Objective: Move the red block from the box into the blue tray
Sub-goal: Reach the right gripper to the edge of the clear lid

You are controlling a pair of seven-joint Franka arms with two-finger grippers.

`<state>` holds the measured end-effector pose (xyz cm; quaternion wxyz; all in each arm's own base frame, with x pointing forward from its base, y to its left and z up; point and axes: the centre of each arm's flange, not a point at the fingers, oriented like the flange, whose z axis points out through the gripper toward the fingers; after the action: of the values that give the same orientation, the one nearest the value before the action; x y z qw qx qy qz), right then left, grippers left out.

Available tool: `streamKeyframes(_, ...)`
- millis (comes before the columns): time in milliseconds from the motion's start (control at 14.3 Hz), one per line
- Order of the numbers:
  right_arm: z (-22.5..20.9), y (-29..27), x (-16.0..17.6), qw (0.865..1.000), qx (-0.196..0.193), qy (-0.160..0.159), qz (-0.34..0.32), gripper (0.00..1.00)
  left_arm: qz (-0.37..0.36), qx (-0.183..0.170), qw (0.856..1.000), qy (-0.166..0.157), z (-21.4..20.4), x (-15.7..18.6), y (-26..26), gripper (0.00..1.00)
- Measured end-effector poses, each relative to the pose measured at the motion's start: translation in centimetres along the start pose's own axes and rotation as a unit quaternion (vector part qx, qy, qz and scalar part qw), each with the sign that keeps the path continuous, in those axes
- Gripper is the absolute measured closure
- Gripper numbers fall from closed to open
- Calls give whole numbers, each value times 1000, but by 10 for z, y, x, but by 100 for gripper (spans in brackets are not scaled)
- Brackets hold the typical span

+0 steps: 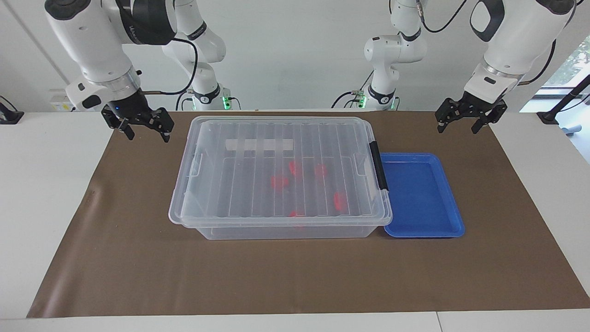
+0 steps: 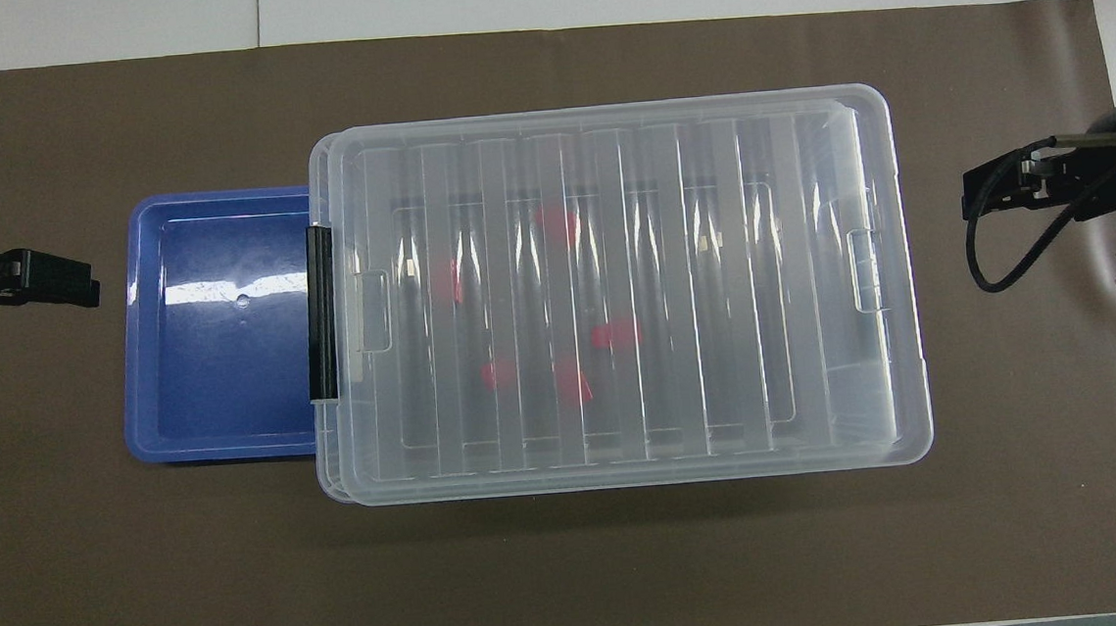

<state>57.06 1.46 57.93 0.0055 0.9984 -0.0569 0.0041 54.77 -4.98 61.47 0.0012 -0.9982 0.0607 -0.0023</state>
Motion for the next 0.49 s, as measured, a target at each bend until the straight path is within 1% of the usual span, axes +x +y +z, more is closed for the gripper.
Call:
streamKeyframes(280, 55, -25, 8, 1000, 5, 6, 8, 0, 0, 0, 1000, 0, 0, 0, 0, 0)
streamKeyframes(491, 83, -25, 6, 1000, 4, -3, 8, 0, 0, 0, 1000, 0, 0, 0, 0, 0)
